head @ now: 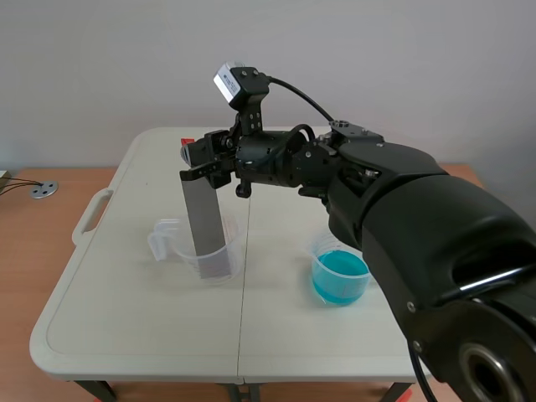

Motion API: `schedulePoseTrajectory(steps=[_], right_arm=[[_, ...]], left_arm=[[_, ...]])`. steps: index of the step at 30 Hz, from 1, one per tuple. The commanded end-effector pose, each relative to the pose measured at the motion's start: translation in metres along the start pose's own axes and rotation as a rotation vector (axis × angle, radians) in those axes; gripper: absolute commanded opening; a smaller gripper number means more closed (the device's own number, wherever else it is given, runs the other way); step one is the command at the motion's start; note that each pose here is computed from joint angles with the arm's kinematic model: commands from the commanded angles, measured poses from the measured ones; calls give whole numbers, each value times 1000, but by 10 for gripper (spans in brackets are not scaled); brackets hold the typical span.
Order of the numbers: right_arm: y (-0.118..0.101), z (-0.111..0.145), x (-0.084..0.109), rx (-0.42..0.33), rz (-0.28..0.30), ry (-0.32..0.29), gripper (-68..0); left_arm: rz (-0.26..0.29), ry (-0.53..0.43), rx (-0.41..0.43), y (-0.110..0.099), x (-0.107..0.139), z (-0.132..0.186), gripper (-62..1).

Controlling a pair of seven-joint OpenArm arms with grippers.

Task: Hold the metal plate by the orange handle, dip it into the blue solution, take it out and point at it, then put the plate back in the beaker on the left.
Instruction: 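Lift the metal plate out of the left beaker, then move the plate over the blue solution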

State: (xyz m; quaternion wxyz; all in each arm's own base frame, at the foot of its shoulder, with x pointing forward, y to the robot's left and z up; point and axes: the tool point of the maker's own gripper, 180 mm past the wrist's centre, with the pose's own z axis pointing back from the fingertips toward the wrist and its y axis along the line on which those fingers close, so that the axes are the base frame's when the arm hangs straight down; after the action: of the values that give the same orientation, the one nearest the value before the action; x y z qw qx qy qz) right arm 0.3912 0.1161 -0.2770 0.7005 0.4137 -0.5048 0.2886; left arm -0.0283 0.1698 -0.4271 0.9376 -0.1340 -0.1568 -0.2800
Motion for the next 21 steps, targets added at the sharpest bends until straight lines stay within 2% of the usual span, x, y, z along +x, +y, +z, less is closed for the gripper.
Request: schedulePoseTrajectory(steps=[1,9,14,21], right_arm=[[11,-10,30,36,16,-73,-627],[18,-8,26,40,25,-75,-627],[28,0,30,41,108,-84,-627],[41,18,51,33,219,-133,-627]], left_arm=[[-8,-20,-9,-1,7,1,-590],[-8,-20,-9,-1,7,1,-590],[-8,-20,-9,-1,7,1,-590],[-8,-20,-9,-2,7,1,-590]])
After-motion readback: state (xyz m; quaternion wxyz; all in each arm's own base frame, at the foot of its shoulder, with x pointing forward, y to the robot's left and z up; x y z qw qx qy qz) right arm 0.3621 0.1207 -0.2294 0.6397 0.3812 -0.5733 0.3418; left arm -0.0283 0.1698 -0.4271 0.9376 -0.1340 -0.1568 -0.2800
